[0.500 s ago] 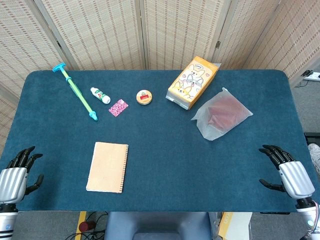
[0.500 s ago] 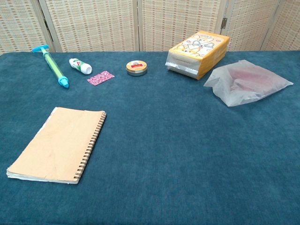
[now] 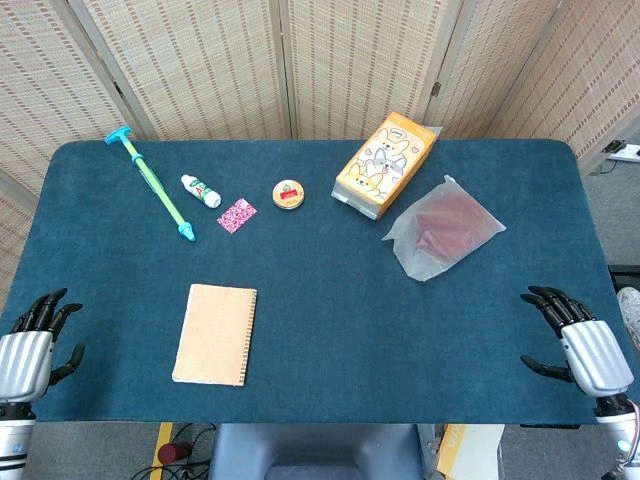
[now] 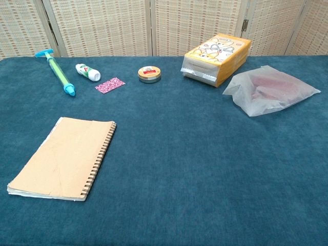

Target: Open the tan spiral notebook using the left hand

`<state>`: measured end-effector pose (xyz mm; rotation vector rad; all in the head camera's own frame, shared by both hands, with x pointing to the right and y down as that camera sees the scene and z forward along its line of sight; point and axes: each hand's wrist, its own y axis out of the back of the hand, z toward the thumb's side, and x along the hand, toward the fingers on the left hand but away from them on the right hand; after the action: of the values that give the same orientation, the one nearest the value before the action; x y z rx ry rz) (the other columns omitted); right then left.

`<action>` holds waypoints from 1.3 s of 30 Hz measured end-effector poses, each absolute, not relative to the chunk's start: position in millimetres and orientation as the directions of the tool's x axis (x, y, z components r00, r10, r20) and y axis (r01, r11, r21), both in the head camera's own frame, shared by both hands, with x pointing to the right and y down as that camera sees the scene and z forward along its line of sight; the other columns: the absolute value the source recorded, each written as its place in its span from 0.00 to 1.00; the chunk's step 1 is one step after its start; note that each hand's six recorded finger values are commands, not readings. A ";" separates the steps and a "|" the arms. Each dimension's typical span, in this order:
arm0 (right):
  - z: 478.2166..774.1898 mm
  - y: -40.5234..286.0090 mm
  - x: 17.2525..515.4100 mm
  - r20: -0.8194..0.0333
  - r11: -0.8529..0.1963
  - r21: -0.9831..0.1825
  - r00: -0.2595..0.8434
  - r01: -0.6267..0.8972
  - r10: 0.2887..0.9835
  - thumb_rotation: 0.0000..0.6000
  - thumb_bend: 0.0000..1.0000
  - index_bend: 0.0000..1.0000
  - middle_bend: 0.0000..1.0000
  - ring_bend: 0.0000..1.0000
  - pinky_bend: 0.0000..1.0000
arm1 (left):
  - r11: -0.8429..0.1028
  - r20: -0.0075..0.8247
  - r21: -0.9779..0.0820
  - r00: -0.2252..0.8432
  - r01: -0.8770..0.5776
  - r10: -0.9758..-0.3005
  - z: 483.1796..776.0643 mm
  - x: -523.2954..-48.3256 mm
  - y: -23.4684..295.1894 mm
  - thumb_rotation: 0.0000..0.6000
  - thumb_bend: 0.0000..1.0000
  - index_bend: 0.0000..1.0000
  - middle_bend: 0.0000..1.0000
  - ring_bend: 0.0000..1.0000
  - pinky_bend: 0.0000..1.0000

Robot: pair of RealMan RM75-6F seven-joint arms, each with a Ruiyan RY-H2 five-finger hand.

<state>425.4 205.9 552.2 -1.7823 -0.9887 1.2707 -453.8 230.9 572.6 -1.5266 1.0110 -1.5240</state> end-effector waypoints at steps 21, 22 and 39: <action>532.1 204.9 418.5 -0.354 -0.394 -0.904 0.226 0.167 0.908 1.00 0.12 0.15 0.16 0.13 0.22 | -0.451 0.420 -0.893 0.343 -0.010 -0.840 643.5 -450.7 185.1 1.00 0.19 0.30 0.16 0.12 0.27; 531.6 205.2 418.2 -0.353 -0.393 -0.905 0.225 0.165 0.908 1.00 0.12 0.15 0.16 0.13 0.22 | -0.455 0.423 -0.891 0.360 -0.004 -0.832 646.9 -450.5 184.1 1.00 0.19 0.29 0.16 0.12 0.27; 530.3 207.0 408.9 -0.362 -0.396 -0.907 0.217 0.145 0.907 1.00 0.12 0.15 0.16 0.13 0.22 | -0.485 0.451 -0.870 0.537 0.088 -0.713 691.5 -431.7 187.0 1.00 0.14 0.27 0.16 0.12 0.27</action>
<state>408.9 207.0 530.3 -1.7209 -0.9884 1.2471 -431.7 187.0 691.5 -1.8319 0.5158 -1.0648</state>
